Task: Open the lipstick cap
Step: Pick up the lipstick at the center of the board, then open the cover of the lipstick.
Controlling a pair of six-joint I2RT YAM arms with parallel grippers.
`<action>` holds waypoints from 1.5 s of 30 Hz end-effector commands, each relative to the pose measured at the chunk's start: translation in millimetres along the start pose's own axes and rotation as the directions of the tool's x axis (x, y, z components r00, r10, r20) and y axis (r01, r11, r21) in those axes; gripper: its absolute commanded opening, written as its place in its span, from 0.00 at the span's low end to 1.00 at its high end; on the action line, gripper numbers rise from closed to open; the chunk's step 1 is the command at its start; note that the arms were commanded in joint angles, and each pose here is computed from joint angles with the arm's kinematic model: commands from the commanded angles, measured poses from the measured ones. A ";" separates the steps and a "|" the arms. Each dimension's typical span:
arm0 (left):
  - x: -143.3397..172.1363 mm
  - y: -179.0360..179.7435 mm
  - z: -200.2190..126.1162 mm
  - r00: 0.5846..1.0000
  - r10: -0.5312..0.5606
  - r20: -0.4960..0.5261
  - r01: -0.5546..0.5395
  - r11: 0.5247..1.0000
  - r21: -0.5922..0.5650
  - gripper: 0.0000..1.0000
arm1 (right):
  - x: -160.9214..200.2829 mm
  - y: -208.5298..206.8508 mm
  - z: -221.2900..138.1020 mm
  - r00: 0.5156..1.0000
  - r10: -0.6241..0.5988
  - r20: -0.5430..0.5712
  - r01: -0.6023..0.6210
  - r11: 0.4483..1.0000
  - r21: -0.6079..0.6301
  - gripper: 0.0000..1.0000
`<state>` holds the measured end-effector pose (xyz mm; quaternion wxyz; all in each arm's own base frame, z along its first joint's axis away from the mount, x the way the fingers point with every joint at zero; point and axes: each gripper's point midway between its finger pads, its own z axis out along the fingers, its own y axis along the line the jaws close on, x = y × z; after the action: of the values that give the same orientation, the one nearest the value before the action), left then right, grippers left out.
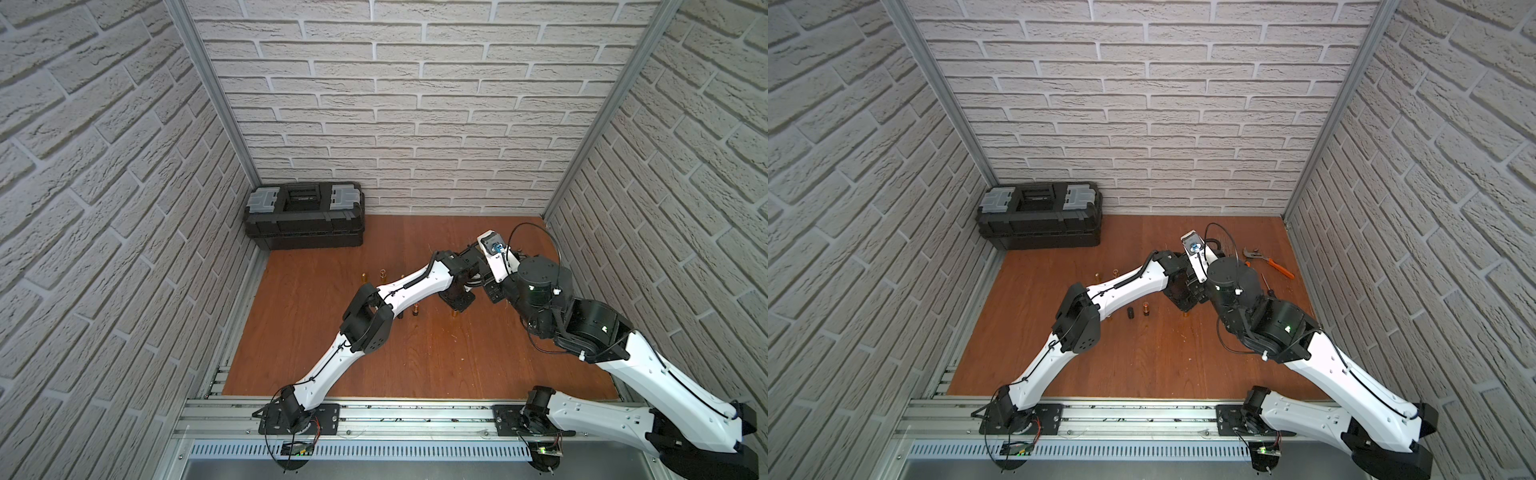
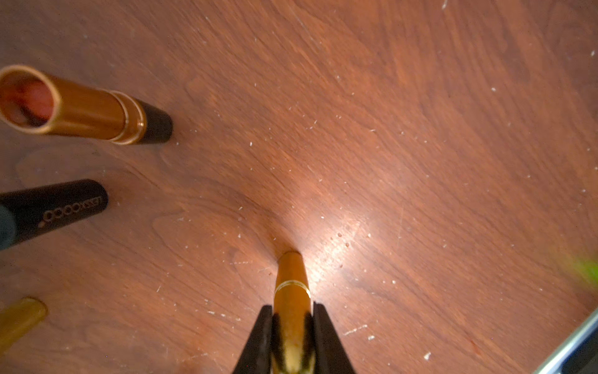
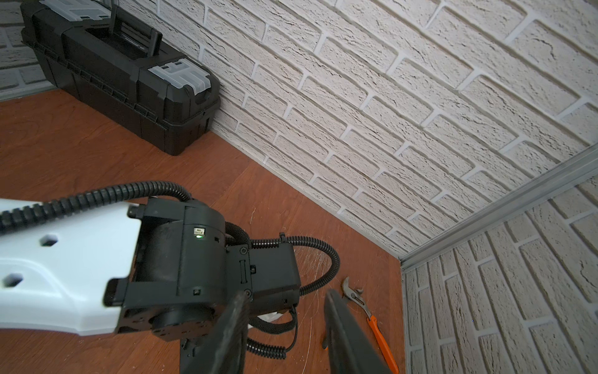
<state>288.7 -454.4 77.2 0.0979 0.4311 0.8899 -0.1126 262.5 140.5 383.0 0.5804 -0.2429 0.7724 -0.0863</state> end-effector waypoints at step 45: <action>115.9 80.9 -322.2 0.744 -0.617 0.258 0.346 0.685 0.641 0.06 | -41.8 192.9 65.6 0.989 -0.147 0.007 0.114 0.732 -0.672 0.20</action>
<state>256.6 -227.3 338.8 0.1324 0.1348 0.8592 -0.4754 279.6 330.2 306.9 0.4102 -0.4831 0.7604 0.1419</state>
